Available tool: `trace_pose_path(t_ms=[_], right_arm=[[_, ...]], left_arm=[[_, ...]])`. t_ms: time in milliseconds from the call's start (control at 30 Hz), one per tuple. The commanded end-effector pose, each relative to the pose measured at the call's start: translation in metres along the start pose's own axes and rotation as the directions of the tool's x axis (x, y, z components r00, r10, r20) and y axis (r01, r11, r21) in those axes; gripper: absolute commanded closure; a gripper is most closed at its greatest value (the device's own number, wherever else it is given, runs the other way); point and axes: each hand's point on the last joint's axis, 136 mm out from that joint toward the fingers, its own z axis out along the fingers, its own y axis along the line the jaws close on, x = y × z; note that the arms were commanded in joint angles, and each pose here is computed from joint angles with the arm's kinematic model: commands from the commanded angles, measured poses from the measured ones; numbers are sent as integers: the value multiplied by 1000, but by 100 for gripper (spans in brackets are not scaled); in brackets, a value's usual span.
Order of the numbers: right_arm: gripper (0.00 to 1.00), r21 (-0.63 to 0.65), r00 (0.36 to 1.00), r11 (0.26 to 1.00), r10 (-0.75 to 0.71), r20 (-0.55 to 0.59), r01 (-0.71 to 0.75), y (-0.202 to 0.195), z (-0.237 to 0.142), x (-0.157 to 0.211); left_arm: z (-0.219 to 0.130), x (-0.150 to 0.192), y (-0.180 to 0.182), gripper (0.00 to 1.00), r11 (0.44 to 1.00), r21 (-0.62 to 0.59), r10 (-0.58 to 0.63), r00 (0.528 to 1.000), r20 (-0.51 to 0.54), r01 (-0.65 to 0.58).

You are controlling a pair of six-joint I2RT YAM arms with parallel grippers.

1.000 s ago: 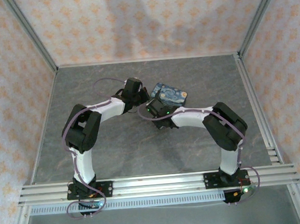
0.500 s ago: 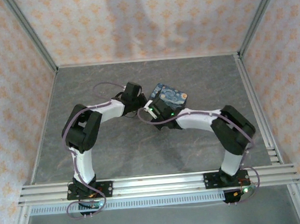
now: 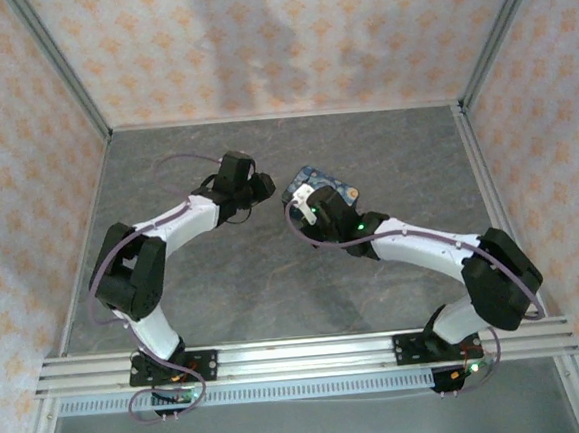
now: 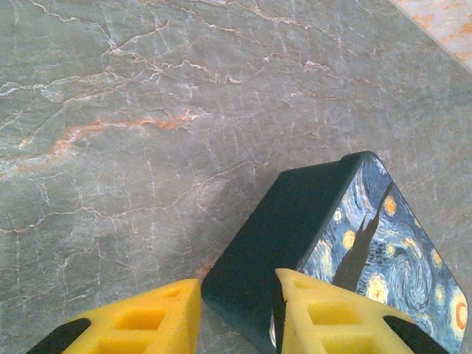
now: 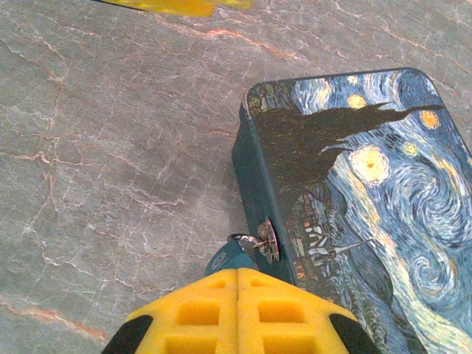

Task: Unlock a padlock with a key

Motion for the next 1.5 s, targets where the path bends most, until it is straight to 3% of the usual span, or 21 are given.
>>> trace_pose_path(t_ms=[0,233,533,733,900,1133,1267,1467], right_arm=[[100,-5,1000,1000,26,-17,-26,4,0,7],[100,26,988,995,96,-124,-93,5,21,44],[100,63,973,987,157,-167,-148,5,39,71],[100,100,984,986,144,-108,-133,-4,44,56],[100,85,994,993,85,-68,-79,-3,57,34],[100,61,999,997,49,-23,-48,1,74,4],[100,73,999,996,49,24,-51,-2,70,-10],[100,51,998,997,56,28,-57,-1,51,-14]], left_arm=[[4,9,13,68,999,-29,-13,1000,-18,13],[16,13,19,68,999,-42,-18,999,-30,16],[28,-15,7,65,999,-40,-10,1000,29,11],[39,-32,16,62,996,-82,-23,998,55,27],[62,-28,29,62,992,-119,-36,999,12,37],[91,-12,32,71,992,-109,-70,995,-71,62],[95,-6,34,76,994,-88,-77,994,-84,69],[84,-9,33,75,993,-93,-77,995,-61,71]])
